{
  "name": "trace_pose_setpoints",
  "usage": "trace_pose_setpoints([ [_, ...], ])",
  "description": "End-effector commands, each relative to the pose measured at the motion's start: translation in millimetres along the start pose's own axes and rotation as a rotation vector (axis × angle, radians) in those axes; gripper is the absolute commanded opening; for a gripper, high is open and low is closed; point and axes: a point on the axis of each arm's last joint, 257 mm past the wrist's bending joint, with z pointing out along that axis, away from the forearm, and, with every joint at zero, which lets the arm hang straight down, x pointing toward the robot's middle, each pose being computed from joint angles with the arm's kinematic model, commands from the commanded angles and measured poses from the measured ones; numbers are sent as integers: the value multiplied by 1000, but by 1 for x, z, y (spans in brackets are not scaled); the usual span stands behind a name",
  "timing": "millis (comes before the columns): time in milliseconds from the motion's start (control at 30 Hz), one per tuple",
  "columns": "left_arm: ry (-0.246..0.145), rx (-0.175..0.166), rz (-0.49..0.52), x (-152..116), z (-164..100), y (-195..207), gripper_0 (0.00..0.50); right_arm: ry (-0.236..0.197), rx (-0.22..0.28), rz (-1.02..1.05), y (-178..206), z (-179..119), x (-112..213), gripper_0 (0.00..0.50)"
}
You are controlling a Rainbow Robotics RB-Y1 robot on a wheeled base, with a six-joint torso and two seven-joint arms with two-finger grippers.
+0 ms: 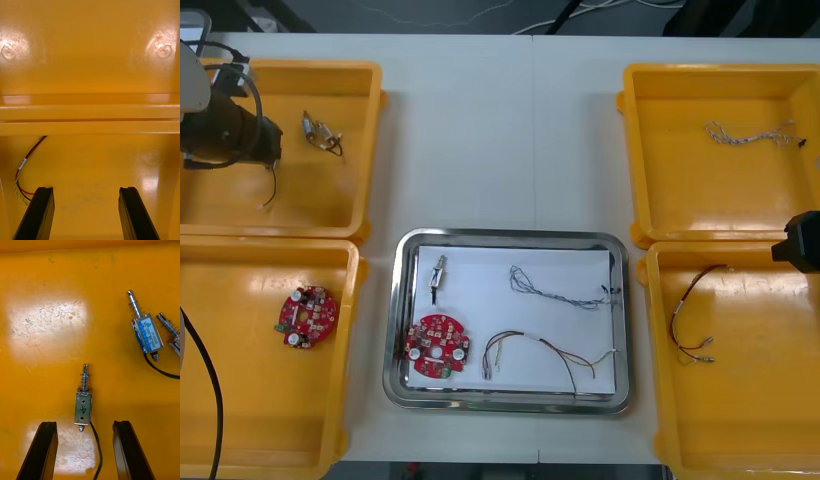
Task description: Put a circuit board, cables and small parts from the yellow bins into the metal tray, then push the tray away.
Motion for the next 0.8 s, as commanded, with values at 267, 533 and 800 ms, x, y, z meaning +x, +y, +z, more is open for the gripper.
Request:
trace_pose_setpoints([
  [267, -80, -39, 19, -28, -8, 30, 424, 20, -14, -63, 7, 3, 8, 500],
  [533, -105, -36, 32, -29, 8, 24, 415, 20, -14, -63, 7, 3, 8, 500],
  [800, -95, -26, 32, -24, 15, 19, 278, 20, -14, -63, 7, 3, 8, 500],
])
